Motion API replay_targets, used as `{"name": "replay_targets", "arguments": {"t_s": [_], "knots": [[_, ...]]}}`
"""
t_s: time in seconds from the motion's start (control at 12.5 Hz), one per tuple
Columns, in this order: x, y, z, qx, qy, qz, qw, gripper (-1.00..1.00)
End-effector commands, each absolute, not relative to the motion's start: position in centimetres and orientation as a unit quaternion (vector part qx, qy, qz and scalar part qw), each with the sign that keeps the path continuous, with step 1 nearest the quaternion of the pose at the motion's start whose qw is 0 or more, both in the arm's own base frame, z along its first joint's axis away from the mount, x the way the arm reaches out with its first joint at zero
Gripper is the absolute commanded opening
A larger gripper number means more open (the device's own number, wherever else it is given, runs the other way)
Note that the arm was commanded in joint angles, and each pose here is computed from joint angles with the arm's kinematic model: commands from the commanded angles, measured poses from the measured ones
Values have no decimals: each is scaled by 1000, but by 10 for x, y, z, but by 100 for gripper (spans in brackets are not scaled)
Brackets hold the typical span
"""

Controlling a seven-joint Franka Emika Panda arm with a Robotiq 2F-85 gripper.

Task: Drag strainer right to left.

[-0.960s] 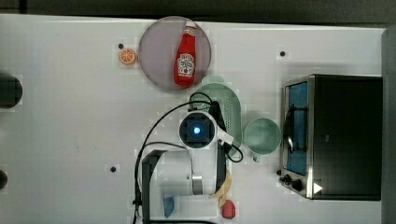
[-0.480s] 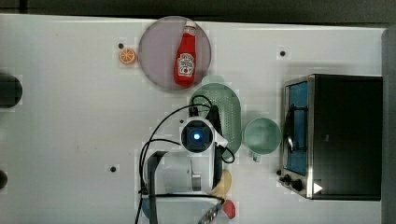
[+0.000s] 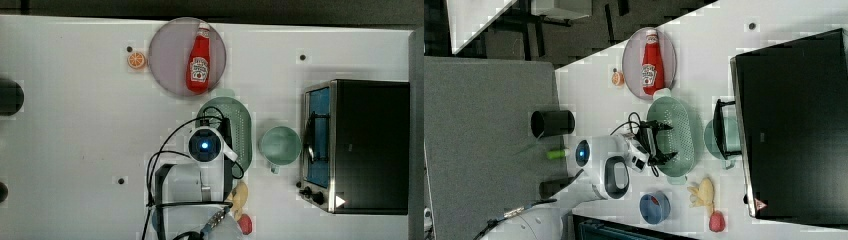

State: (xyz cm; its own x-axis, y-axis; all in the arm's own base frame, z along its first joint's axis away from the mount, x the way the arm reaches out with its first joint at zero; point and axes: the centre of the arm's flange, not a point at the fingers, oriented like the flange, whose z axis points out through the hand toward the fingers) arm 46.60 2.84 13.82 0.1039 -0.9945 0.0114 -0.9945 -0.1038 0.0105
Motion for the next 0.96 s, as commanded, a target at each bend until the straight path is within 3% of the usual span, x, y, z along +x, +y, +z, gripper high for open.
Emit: {"name": "replay_targets", "arguments": {"t_s": [0.08, 0.96], "knots": [[467, 70, 146, 728, -686, 6, -11, 100], [476, 167, 143, 724, -689, -24, 9, 100]]}}
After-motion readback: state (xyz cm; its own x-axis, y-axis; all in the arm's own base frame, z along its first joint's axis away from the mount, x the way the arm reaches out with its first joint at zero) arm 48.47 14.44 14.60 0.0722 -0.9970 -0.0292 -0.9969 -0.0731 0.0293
